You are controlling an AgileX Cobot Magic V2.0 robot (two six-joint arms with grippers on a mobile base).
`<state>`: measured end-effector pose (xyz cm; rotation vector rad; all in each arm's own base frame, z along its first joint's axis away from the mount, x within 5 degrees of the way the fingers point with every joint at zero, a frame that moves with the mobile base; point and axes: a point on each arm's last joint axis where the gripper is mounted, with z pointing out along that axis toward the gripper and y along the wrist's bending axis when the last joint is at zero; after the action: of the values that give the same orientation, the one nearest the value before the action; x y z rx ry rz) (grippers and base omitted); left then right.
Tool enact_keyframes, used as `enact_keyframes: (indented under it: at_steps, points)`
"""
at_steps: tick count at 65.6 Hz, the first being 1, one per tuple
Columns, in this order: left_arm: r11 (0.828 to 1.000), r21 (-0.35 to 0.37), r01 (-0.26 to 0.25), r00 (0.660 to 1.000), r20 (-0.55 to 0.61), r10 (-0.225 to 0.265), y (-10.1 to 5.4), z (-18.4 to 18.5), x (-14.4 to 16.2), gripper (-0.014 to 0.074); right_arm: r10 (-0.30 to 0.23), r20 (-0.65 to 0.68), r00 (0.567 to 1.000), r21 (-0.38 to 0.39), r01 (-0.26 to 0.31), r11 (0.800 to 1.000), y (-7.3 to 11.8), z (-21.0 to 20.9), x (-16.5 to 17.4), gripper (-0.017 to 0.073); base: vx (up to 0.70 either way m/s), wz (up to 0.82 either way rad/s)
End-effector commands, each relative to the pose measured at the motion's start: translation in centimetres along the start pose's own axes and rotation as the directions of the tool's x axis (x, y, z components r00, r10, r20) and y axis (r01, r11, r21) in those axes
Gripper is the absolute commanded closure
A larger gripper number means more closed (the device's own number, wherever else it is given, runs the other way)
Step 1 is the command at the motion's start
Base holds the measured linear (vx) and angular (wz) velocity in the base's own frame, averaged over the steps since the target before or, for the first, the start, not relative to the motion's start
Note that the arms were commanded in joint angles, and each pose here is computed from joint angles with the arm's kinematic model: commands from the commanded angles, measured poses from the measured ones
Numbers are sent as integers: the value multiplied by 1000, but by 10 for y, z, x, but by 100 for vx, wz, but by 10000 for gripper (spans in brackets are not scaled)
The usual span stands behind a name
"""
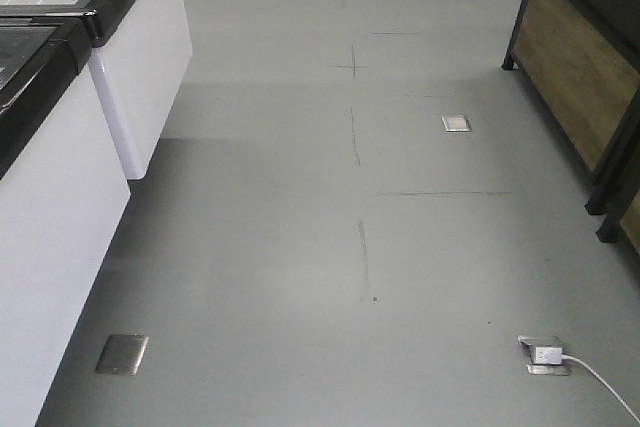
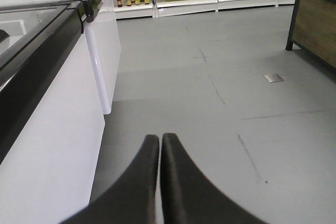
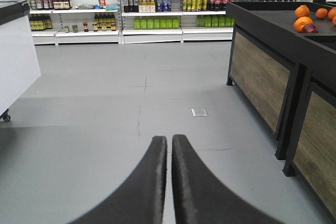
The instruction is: Left arm holds basket, right arm returns cookies
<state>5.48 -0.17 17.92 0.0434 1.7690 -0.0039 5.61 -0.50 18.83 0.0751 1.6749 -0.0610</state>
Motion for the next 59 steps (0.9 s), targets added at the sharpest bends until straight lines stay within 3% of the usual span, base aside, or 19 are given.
enact_keyframes:
  at_steps: [1, 8, 27, 40, 50, 54, 59]
  points:
    - [999, 10, 31, 984, 172, -32, 0, -5, -23, 600, -9, 67, 998, -1, 9, 1000, 0, 0, -1, 568, 0, 0]
    - [997, 21, 76, 962, 261, -78, 0, -7, -31, 600, -9, 67, 998, -1, 9, 1000, 0, 0, -1, 568, 0, 0]
    - [997, 20, 73, 867, 492, -73, 2, -16, -52, 600, -9, 67, 998, -1, 9, 1000, 0, 0, -1, 568, 0, 0]
    - [997, 19, 72, 718, 692, -65, 4, -29, -70, 600, -9, 67, 998, -1, 9, 1000, 0, 0, -1, 568, 0, 0]
    - [997, 20, 72, 573, 818, -57, 5, -43, -83, 600, -9, 67, 998, -1, 9, 1000, 0, 0, -1, 568, 0, 0]
    - [997, 20, 72, 542, 839, -56, 5, -47, -87, 600, -9, 67, 998, -1, 9, 1000, 0, 0, -1, 568, 0, 0]
    - [997, 22, 70, 533, 844, -56, 5, -52, -97, 600, -9, 67, 998, -1, 9, 1000, 0, 0, -1, 568, 0, 0]
